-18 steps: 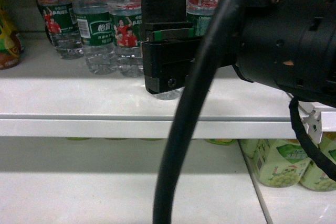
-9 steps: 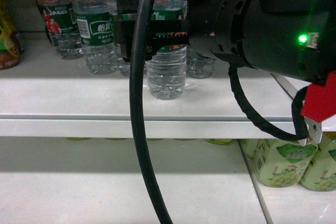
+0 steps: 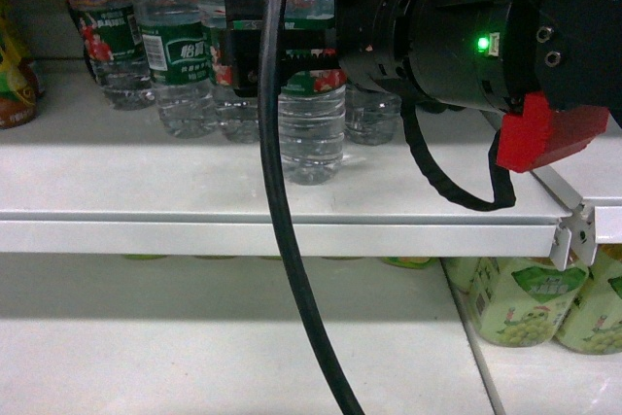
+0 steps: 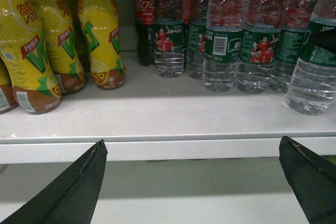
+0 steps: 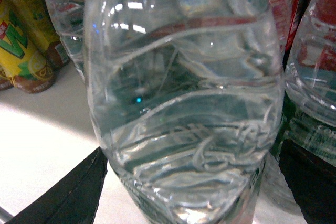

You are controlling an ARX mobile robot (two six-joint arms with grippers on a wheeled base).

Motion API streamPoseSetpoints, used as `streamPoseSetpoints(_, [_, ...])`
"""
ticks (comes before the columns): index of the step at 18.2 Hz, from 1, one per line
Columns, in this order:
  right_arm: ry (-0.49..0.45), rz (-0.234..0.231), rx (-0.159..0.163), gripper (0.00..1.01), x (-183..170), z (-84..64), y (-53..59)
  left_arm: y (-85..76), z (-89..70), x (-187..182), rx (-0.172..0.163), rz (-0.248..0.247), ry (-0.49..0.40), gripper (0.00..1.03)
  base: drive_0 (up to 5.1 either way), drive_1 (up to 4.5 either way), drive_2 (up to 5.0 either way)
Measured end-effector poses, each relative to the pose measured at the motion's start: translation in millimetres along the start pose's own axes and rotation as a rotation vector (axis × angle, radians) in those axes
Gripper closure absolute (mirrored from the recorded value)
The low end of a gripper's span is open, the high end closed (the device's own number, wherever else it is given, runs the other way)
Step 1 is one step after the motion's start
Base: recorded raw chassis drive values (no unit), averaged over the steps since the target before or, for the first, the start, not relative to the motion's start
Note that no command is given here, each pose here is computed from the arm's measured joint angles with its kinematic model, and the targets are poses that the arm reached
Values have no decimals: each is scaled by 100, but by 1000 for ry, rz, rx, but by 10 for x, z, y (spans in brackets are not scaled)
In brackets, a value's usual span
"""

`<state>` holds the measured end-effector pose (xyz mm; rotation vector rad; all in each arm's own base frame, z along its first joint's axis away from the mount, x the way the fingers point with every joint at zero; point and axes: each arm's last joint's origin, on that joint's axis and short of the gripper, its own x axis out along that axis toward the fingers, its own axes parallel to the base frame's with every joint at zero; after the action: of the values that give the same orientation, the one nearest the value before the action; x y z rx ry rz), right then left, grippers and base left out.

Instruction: Move water from second to third shelf

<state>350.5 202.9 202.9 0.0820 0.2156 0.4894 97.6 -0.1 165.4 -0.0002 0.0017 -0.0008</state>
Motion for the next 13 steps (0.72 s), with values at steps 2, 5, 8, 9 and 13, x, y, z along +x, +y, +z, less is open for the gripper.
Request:
streamPoseSetpoints(2, [-12, -5, 2, 3, 52, 65, -13, 0, 0, 0, 0, 0, 0, 5, 0, 0, 0])
streamPoseSetpoints(5, [-26, -14, 3, 3, 112, 156, -22, 0, 0, 0, 0, 0, 0, 5, 0, 0, 0])
streamPoseSetpoints(8, [11, -20, 4, 5, 165, 51, -33, 0, 0, 0, 0, 0, 0, 5, 0, 0, 0])
streamPoseSetpoints(9, [13, -20, 4, 14, 171, 38, -33, 0, 0, 0, 0, 0, 0, 5, 0, 0, 0])
streamPoseSetpoints(13, [7, -22, 2, 47, 175, 52, -1, 0, 0, 0, 0, 0, 0, 5, 0, 0, 0])
